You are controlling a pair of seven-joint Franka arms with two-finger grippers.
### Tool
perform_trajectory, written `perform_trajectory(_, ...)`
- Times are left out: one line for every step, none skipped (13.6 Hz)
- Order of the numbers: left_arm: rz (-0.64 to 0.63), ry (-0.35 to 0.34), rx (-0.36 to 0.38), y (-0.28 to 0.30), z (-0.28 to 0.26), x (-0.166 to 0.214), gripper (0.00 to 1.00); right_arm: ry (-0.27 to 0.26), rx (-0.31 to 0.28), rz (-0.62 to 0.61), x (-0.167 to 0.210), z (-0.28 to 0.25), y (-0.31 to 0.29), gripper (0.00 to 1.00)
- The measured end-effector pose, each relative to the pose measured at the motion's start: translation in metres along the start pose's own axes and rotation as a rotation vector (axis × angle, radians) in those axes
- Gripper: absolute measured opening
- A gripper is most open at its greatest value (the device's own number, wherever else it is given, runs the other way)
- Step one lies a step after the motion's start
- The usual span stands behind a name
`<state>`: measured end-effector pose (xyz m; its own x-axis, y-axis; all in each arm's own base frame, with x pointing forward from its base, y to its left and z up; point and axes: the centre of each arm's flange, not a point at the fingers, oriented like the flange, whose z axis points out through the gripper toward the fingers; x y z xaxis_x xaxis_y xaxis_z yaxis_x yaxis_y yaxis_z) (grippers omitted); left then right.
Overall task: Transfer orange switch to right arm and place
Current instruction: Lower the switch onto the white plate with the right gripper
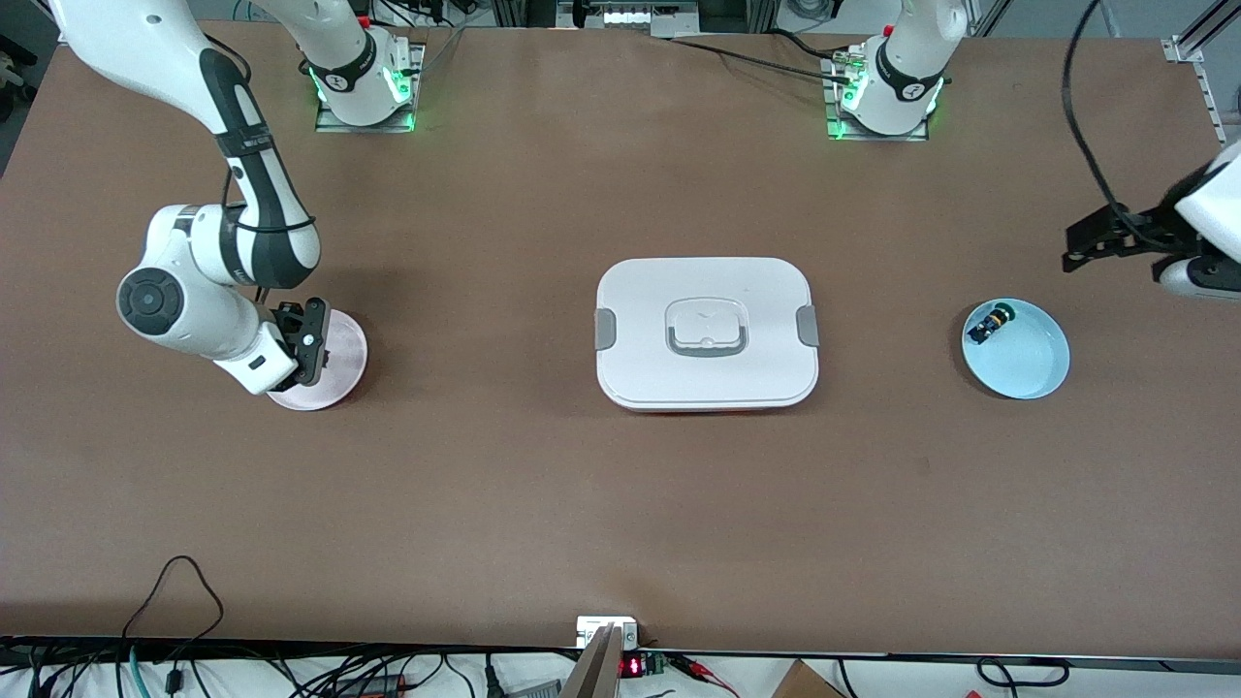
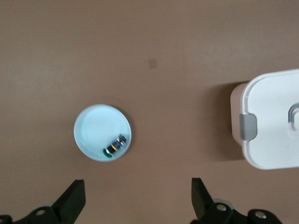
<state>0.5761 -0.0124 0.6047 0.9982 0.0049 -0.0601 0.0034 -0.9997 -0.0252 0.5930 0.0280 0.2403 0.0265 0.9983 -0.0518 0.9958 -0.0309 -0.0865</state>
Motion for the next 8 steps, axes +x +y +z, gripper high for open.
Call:
perform_trajectory(-0.047, -0.005, 0.003, 0.006, 0.001, -0.001, 1.00, -0.003, -0.025, -0.030, 0.000, 0.006, -0.002, 0.34)
perform_trajectory(-0.075, -0.007, 0.004, 0.007, 0.003, 0.000, 1.00, -0.004, -0.052, -0.052, -0.001, 0.011, -0.005, 0.34)
perform_trajectory(-0.092, -0.004, 0.003, 0.003, 0.006, 0.002, 1.00, -0.005, -0.067, -0.062, -0.002, 0.018, -0.009, 0.34)
perform_trajectory(-0.101, 0.005, 0.002, -0.001, 0.009, 0.004, 1.00, -0.005, -0.071, -0.066, -0.003, 0.025, -0.014, 0.34)
perform_trajectory(-0.107, 0.014, 0.002, -0.005, 0.011, 0.006, 1.00, -0.006, -0.068, -0.066, -0.005, 0.032, -0.018, 0.34)
perform_trajectory(-0.110, 0.018, 0.002, -0.007, 0.011, 0.008, 1.00, -0.007, -0.062, -0.065, -0.007, 0.038, -0.021, 0.34)
perform_trajectory(-0.113, 0.028, 0.001, -0.008, 0.011, 0.009, 1.00, -0.008, -0.056, -0.066, -0.008, 0.044, -0.024, 0.34)
perform_trajectory(-0.116, 0.043, 0.000, -0.010, 0.011, 0.011, 1.00, -0.009, -0.055, -0.066, -0.009, 0.048, -0.026, 0.34)
